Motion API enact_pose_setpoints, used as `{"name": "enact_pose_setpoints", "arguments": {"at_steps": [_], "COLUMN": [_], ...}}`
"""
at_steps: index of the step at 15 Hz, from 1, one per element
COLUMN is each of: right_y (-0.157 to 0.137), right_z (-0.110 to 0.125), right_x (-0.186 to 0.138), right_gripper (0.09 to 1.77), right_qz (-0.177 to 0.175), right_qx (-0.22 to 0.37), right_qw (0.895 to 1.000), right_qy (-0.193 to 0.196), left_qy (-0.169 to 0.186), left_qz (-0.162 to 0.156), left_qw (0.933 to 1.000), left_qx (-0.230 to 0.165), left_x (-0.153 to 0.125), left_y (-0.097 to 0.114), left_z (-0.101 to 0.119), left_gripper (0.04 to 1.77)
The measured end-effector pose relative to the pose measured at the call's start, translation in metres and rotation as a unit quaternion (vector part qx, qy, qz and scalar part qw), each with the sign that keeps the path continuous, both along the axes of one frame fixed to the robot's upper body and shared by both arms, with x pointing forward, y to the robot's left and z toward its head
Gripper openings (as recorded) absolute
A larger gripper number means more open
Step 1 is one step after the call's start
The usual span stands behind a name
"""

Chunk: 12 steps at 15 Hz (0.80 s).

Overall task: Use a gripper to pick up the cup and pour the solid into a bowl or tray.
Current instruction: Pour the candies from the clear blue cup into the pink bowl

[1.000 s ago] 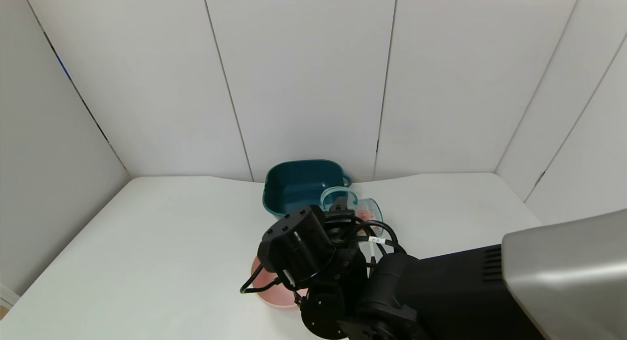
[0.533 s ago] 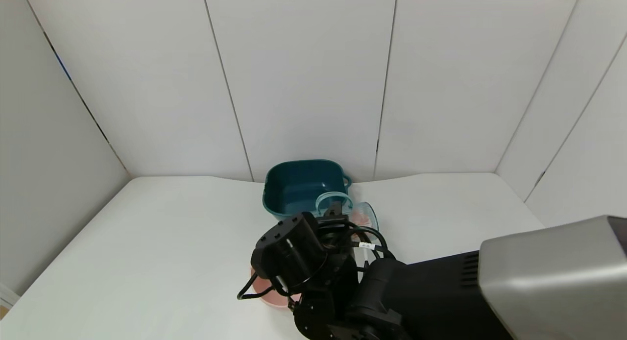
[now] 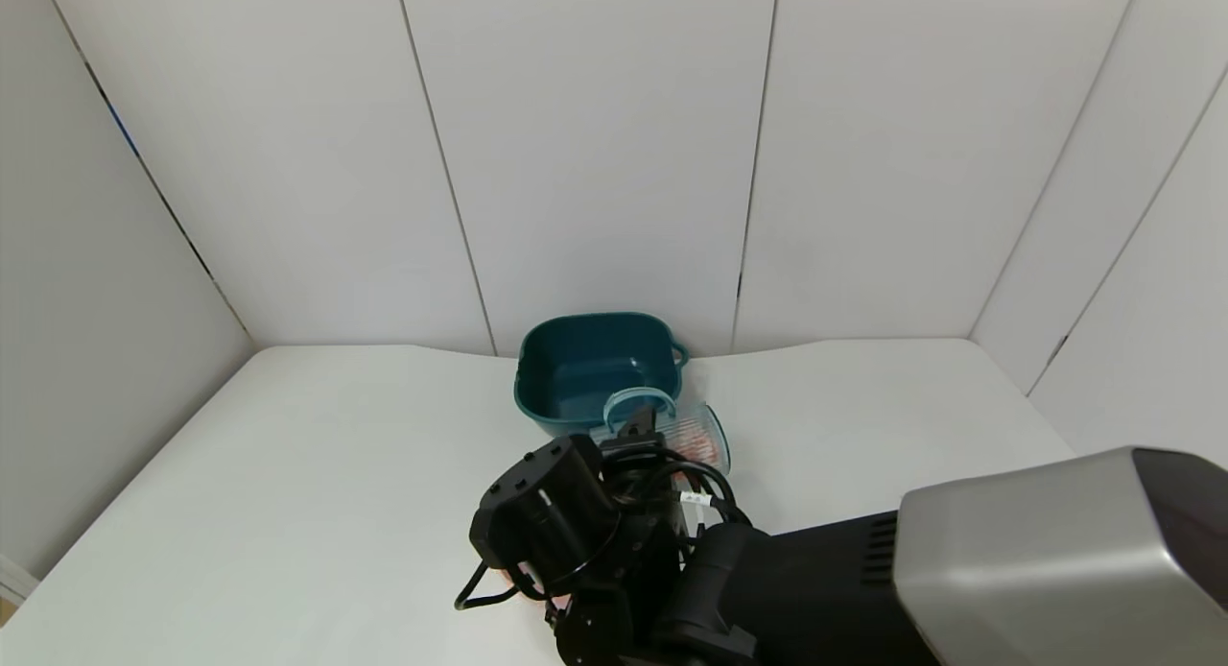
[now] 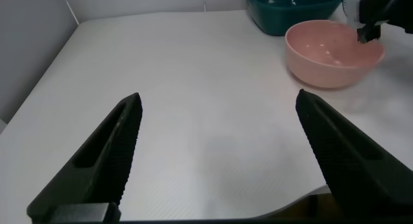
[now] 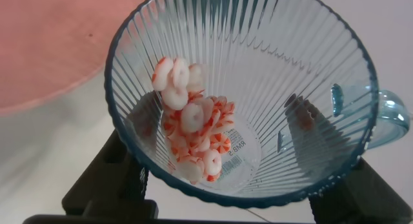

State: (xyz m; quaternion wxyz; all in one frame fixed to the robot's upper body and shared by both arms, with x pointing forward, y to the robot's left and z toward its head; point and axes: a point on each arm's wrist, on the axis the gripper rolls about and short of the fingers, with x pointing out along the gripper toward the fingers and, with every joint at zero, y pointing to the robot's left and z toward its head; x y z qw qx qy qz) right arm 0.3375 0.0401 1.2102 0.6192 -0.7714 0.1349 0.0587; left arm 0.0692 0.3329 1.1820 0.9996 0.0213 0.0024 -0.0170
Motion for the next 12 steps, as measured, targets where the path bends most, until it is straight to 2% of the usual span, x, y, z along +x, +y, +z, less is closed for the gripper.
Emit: {"name": "enact_pose_setpoints", "arguments": {"at_steps": [12], "right_y": [0.0088], "right_z": [0.0015], "right_x": [-0.0085], "right_gripper": [1.35], "right_qz": [-0.001], "right_qx": [-0.090], "right_qw": [0.996], "right_qy": [-0.010], "left_qy": [0.000], "left_qz": [0.000], "left_qw": [1.0000], "left_qx": [0.000], "left_x": [0.0000], "left_y": [0.0000], "left_z": [0.0000], "left_gripper": [1.72]}}
